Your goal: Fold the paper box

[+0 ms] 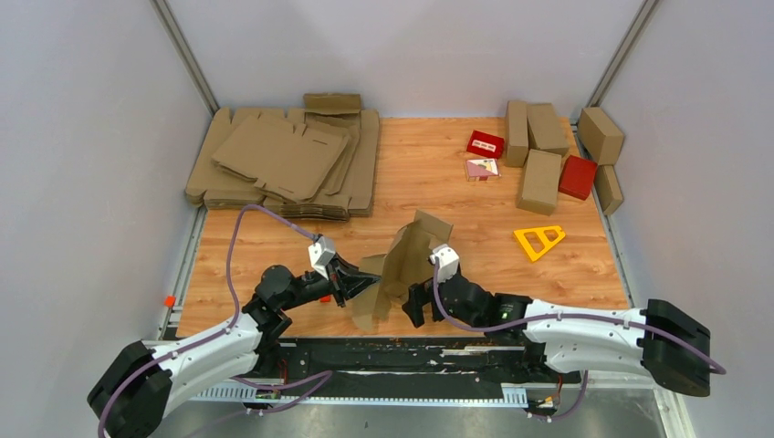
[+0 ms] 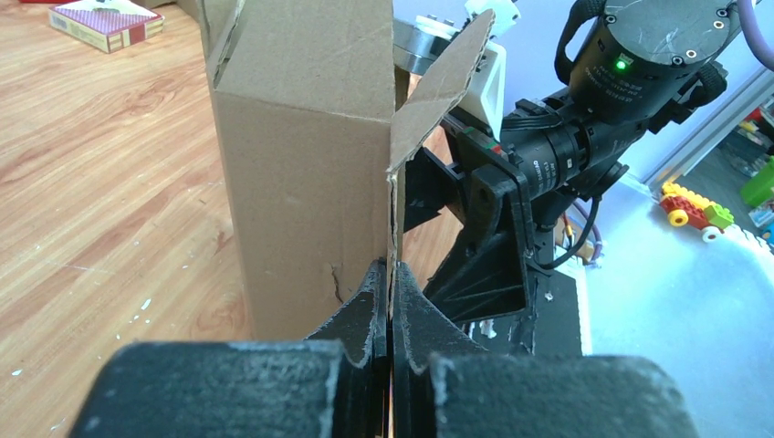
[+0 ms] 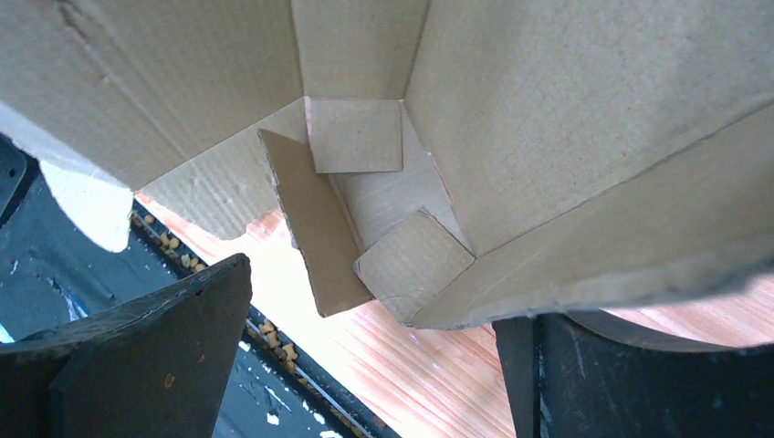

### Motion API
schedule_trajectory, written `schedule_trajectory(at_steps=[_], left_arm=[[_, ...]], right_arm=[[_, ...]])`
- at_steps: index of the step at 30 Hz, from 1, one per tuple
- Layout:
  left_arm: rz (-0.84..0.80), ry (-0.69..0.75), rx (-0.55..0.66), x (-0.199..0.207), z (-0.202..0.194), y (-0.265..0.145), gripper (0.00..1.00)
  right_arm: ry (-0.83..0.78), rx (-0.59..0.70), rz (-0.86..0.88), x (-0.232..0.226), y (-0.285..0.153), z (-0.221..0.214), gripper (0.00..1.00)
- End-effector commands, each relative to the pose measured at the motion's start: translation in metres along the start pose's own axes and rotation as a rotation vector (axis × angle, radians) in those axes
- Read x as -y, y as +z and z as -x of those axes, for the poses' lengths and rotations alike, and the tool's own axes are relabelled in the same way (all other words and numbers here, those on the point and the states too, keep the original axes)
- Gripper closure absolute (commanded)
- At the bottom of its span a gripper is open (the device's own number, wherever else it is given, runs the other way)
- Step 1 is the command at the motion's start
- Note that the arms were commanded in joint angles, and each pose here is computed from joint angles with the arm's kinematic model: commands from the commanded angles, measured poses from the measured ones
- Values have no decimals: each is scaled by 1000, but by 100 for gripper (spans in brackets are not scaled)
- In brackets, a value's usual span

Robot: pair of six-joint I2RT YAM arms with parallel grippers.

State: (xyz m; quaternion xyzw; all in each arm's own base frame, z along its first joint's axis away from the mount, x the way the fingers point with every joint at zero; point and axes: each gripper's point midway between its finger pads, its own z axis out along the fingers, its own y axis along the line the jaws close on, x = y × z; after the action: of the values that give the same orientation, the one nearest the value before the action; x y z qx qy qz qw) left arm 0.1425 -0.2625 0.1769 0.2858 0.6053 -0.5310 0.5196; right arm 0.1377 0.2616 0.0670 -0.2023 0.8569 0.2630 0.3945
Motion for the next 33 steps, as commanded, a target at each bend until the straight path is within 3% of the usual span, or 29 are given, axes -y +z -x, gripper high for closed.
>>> schedule_trajectory(at_steps=[1, 5, 16, 22, 33], left_arm=[[-24, 21, 1, 5, 3, 2, 100], [-25, 21, 2, 5, 3, 2, 100], [-34, 18, -9, 7, -1, 2, 100], [-33, 16, -15, 7, -3, 2, 100], [-38, 19, -21, 8, -4, 3, 100]], right_arm=[[-23, 63, 117, -22, -3, 18, 0], [-35, 31, 75, -17, 2, 13, 1], [27, 15, -148, 13, 17, 12, 31], [44, 5, -231, 23, 21, 11, 40], [62, -20, -350, 45, 25, -6, 44]])
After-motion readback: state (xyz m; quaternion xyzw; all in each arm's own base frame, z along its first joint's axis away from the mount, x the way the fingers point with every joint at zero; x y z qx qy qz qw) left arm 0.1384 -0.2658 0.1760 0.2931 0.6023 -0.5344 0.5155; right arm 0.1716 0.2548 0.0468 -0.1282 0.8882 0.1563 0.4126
